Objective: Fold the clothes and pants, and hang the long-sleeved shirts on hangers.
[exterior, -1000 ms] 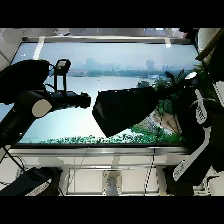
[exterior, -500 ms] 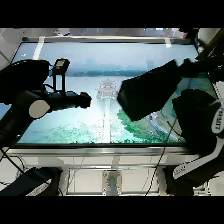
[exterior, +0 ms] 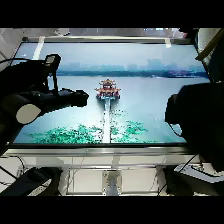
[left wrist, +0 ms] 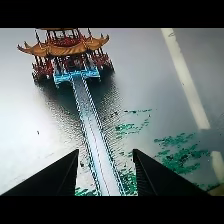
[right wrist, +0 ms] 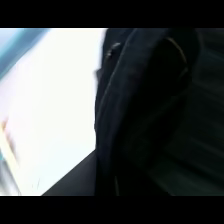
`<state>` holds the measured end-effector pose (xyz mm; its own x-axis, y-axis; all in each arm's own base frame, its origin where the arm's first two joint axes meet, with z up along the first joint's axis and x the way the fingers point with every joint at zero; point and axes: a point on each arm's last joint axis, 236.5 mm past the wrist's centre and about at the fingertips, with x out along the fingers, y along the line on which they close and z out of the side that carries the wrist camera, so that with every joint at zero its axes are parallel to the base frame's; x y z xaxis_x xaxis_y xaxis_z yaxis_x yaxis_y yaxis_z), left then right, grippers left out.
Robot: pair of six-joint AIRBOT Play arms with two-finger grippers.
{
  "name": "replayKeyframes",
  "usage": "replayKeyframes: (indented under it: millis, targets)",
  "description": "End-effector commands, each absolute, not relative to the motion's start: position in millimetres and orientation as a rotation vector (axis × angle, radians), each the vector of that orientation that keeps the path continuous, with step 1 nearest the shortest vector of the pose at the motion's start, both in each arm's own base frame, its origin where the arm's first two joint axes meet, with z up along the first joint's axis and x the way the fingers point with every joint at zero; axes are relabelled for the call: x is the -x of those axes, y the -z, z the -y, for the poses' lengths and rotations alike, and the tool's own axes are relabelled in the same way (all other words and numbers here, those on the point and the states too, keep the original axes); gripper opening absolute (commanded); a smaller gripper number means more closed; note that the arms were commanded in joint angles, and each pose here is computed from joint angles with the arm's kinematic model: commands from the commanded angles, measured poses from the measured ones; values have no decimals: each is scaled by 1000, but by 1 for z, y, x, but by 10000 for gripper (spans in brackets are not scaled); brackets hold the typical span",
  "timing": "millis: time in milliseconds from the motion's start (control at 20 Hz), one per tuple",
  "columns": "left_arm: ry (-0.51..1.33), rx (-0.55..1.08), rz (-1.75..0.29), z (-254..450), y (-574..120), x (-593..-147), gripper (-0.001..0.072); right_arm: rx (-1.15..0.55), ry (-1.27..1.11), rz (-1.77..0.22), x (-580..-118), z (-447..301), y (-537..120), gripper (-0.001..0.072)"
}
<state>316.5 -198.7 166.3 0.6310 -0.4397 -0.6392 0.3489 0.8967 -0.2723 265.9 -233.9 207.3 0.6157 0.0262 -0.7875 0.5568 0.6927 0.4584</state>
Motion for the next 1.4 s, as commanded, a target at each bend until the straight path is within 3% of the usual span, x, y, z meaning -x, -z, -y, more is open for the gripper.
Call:
replayKeyframes:
  millis: [0, 150, 300, 350, 450, 500, 700, 750, 850, 950, 1100, 1350]
  targets:
    - [454, 128, -746, 197, -173, -315, 403, -999, 740, -808, -161, 268, -156, 29]
    - [453, 126, -744, 196, -173, -315, 403, -1153, 835, -855, -122, 260, -104, 30]
    - [451, 122, -742, 195, -173, -315, 403, -1164, 893, -940, -102, 259, -83, 33]
    - [451, 122, -743, 195, -173, -315, 403, -1146, 923, -962, -94, 261, -83, 119]
    - [450, 122, -743, 195, -173, -315, 403, -1107, 950, -945, -91, 268, -101, 516]
    - [451, 122, -743, 195, -173, -315, 403, -1098, 973, -902, -93, 276, -118, 611]
    - [450, 122, -744, 195, -173, -315, 403, -994, 962, -612, -129, 303, -215, 606]
    - [450, 122, -745, 196, -172, -315, 403, -988, 843, -524, -161, 294, -242, 521]
    - [450, 122, -746, 196, -172, -315, 403, -963, 463, -393, -239, 243, -296, 35]
    - [450, 122, -746, 196, -172, -315, 403, -805, 80, -401, -294, 162, -330, 30]
    - [450, 121, -749, 195, -172, -315, 403, -605, -249, -567, -326, 54, -319, 30]
    - [448, 119, -756, 195, -170, -314, 403, -312, -282, -842, -326, -1, -259, 30]
